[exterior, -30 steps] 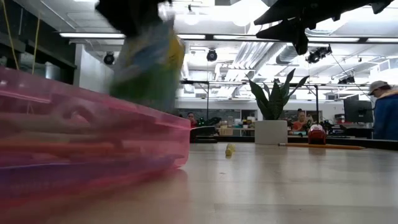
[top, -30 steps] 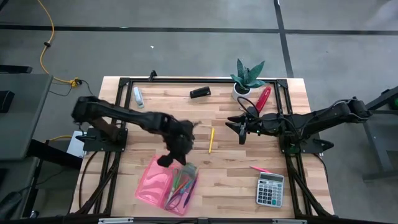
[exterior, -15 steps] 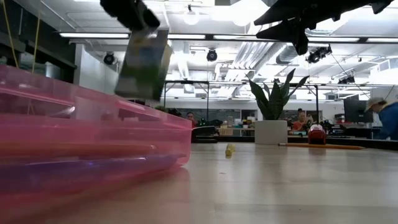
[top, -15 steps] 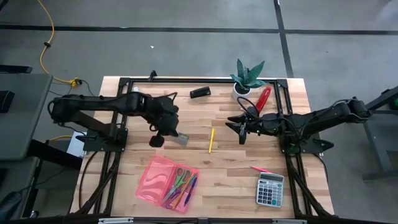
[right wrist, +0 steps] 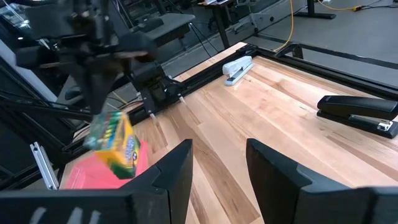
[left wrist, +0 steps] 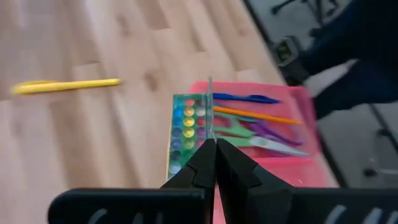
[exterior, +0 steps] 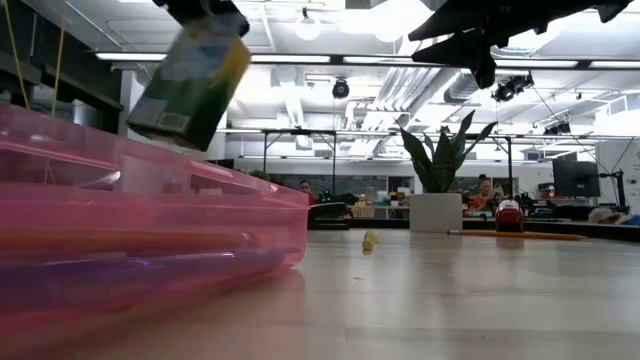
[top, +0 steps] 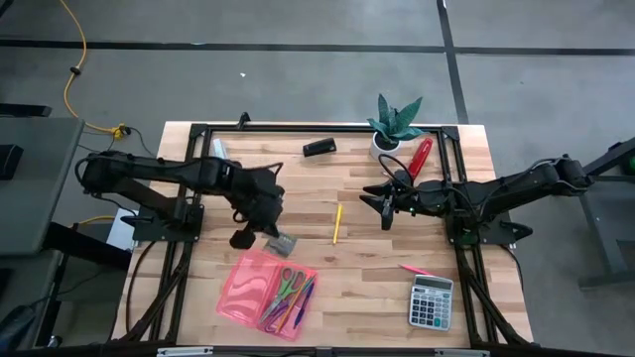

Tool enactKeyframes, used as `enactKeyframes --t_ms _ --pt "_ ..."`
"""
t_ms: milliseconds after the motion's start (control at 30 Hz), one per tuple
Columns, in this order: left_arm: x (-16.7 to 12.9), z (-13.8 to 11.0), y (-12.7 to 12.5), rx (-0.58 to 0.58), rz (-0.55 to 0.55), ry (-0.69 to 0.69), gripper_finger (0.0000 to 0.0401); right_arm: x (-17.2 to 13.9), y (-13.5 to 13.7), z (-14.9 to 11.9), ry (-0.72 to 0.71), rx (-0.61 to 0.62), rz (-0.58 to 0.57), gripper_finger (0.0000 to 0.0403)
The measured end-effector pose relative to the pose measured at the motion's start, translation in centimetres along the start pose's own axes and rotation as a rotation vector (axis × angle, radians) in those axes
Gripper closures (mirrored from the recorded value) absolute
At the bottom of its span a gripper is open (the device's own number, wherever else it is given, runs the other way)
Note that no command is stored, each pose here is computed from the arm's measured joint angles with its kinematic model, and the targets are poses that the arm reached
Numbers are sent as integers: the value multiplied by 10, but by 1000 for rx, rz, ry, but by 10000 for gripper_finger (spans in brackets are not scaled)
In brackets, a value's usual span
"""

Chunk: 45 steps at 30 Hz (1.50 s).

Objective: Pack school essentials
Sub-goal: Adjust the crayon box in the supply box to maximize the space

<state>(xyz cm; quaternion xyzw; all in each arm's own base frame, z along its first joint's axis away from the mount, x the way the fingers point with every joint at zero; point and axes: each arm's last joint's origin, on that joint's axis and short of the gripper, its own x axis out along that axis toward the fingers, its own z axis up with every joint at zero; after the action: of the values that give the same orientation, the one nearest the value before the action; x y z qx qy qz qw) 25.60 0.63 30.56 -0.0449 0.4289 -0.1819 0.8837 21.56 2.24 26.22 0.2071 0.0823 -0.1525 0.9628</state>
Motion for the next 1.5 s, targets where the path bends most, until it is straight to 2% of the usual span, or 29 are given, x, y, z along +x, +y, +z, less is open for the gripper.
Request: enactKeyframes --t_ms 167,400,600,733,833,1000,1233,1500 --pt "20 6 -26 10 -98 18 401 0 0 0 0 0 0 261" --pt "48 22 -60 1 -198 -61 401 0 -1 -1 12 -6 -6 261" --pt "90 24 -68 -51 -233 -15 401 0 -1 -2 24 -13 -13 261" --pt "117 24 -72 -85 -304 15 401 0 -2 -4 37 -16 -20 261" --pt "127 21 -79 -118 -321 48 401 0 -3 -5 45 -19 -24 261" --pt "132 22 -91 -130 -347 27 401 0 -3 -6 58 -25 -29 261" --pt "146 5 -71 -235 -331 -41 401 0 -4 -8 77 -35 -38 261" --pt "155 -18 -43 -372 -278 -49 401 -1 -5 -9 87 -39 -42 261"
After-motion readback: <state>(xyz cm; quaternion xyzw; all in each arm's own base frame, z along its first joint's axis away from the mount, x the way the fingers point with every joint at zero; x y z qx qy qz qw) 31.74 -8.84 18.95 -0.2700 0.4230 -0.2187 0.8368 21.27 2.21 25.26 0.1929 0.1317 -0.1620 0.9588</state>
